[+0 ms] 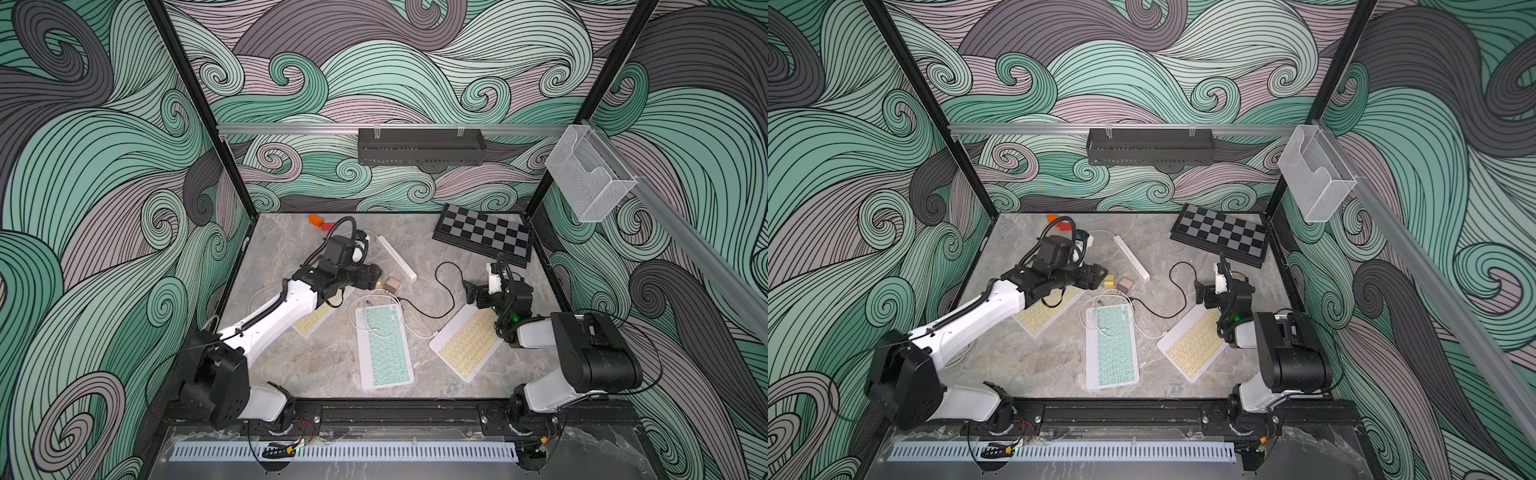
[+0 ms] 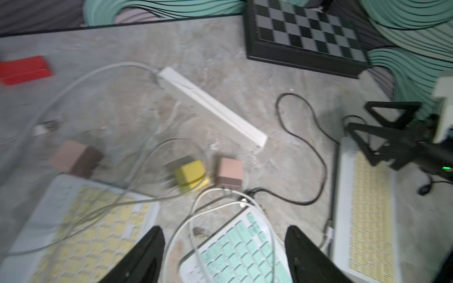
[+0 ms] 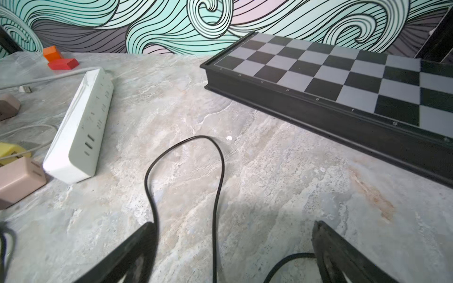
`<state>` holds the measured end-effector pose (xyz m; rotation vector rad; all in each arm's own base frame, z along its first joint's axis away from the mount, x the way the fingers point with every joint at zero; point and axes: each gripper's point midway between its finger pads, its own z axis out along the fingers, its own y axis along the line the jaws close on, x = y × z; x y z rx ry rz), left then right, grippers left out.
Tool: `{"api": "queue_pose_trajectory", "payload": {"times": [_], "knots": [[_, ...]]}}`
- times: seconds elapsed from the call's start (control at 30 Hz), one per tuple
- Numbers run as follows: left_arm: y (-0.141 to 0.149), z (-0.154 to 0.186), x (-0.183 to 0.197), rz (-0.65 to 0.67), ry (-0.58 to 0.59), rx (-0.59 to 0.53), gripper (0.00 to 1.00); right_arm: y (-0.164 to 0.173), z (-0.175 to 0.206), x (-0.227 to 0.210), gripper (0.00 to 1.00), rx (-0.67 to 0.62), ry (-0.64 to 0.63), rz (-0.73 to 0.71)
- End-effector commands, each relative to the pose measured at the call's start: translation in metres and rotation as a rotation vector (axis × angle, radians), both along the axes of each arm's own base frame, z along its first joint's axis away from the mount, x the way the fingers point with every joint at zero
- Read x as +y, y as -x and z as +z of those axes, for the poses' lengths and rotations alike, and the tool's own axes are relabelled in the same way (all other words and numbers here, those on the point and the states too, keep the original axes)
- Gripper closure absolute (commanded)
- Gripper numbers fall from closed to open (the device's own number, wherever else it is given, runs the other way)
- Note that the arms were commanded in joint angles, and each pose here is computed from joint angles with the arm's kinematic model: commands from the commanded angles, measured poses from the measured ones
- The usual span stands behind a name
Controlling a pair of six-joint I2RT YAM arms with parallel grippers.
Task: Unplug the wireless keyboard
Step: Reset both arms
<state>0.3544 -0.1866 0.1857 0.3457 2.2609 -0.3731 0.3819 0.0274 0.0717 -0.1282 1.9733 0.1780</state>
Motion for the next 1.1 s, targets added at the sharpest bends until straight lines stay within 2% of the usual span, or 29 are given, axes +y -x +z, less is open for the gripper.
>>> {"api": "queue_pose_trajectory", "payload": {"times": [0.0, 0.2, 0.3, 0.37, 0.43, 0.47, 0.53, 0.57, 0.6, 0.63, 0.73, 0.8, 1.07], "knots": [[-0.024, 0.019, 0.080, 0.278, -0.138, -0.205, 0.22, -0.015, 0.024, -0.008, 0.01, -0.088, 0.026, -0.047], [-0.020, -0.020, 0.184, 0.516, -0.260, -0.282, 0.21, -0.015, 0.025, -0.009, 0.01, -0.095, 0.025, -0.052], [-0.020, -0.048, 0.210, 0.569, -0.258, -0.285, 0.21, -0.015, 0.025, -0.009, 0.01, -0.096, 0.025, -0.052], [-0.022, -0.066, 0.216, 0.570, -0.234, -0.291, 0.21, -0.015, 0.025, -0.009, 0.01, -0.095, 0.026, -0.053], [-0.028, -0.066, 0.219, 0.574, -0.229, -0.350, 0.21, -0.015, 0.025, -0.009, 0.01, -0.094, 0.026, -0.053], [-0.031, -0.067, 0.218, 0.566, -0.170, -0.338, 0.20, -0.015, 0.025, -0.009, 0.01, -0.094, 0.026, -0.053], [-0.036, -0.087, 0.222, 0.561, -0.143, -0.309, 0.22, -0.015, 0.025, -0.009, 0.01, -0.094, 0.026, -0.054], [-0.039, -0.098, 0.222, 0.550, -0.141, -0.325, 0.22, -0.015, 0.024, -0.009, 0.01, -0.093, 0.026, -0.052], [-0.042, -0.096, 0.222, 0.542, -0.130, -0.382, 0.22, -0.015, 0.025, -0.009, 0.01, -0.093, 0.026, -0.052], [-0.043, -0.094, 0.220, 0.527, -0.120, -0.393, 0.22, -0.015, 0.025, -0.008, 0.01, -0.093, 0.026, -0.051], [-0.043, -0.099, 0.227, 0.572, -0.126, -0.261, 0.19, -0.015, 0.025, -0.008, 0.01, -0.094, 0.026, -0.051], [-0.045, -0.101, 0.227, 0.565, -0.134, -0.274, 0.14, -0.015, 0.024, -0.009, 0.01, -0.093, 0.026, -0.051], [-0.045, -0.102, 0.227, 0.564, -0.134, -0.252, 0.12, -0.019, 0.022, -0.005, 0.01, -0.071, 0.041, -0.042]]}}
